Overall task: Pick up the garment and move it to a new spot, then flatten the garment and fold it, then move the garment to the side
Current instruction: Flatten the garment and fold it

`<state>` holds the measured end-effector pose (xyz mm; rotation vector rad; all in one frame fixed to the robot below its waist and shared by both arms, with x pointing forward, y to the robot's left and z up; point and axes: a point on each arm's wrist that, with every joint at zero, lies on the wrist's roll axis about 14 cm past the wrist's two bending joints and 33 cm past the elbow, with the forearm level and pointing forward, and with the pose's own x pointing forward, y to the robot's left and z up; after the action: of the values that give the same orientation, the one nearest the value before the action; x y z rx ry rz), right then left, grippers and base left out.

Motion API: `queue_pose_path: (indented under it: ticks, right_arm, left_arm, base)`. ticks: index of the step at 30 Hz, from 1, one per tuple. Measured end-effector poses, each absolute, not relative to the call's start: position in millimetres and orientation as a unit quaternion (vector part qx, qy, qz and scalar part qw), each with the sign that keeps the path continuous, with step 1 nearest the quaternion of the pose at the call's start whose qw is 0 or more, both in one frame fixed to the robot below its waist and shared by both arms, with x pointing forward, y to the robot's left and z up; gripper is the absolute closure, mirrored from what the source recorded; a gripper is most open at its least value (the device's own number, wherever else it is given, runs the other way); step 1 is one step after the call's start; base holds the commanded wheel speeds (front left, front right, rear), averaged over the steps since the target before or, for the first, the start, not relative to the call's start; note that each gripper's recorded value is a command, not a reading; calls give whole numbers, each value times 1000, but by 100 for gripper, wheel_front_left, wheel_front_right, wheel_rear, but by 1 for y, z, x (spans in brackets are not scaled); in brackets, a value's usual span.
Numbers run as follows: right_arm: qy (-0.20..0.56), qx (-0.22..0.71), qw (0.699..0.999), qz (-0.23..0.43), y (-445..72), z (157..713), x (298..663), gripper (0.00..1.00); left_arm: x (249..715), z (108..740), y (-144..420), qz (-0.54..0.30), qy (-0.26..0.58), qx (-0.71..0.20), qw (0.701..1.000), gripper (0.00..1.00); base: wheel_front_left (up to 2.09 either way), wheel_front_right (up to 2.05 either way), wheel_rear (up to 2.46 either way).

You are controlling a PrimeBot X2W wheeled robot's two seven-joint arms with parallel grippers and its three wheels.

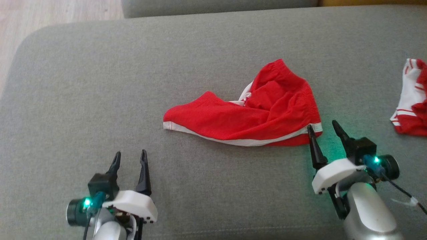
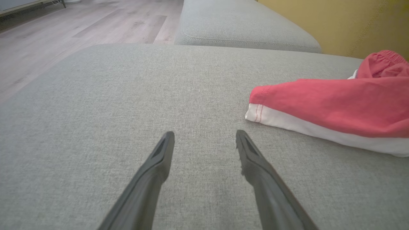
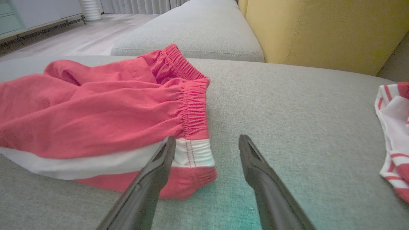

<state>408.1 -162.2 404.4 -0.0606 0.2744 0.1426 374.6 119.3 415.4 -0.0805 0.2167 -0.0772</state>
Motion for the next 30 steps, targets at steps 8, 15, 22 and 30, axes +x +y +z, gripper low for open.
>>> queue_pose_path:
  ticks: [8, 15, 22, 30]
  right_arm:
    - [162, -37, 983, 81, -157, 388, 409, 0]
    - [164, -38, 982, 84, -156, 387, 408, 0]
    - [153, -37, 985, 76, -160, 394, 415, 2]
    - [163, -45, 981, 92, -152, 388, 415, 37]
  left_arm:
    - [376, 411, 122, -35, 115, -41, 992, 0]
    - [377, 410, 121, -37, 116, -42, 992, 0]
    - [376, 410, 114, -49, 116, -43, 991, 0]
    - [376, 407, 114, -48, 120, -48, 990, 0]
  base:
    - [0, 0, 0]
    - [0, 0, 0]
    - [0, 0, 0]
    - [0, 0, 0]
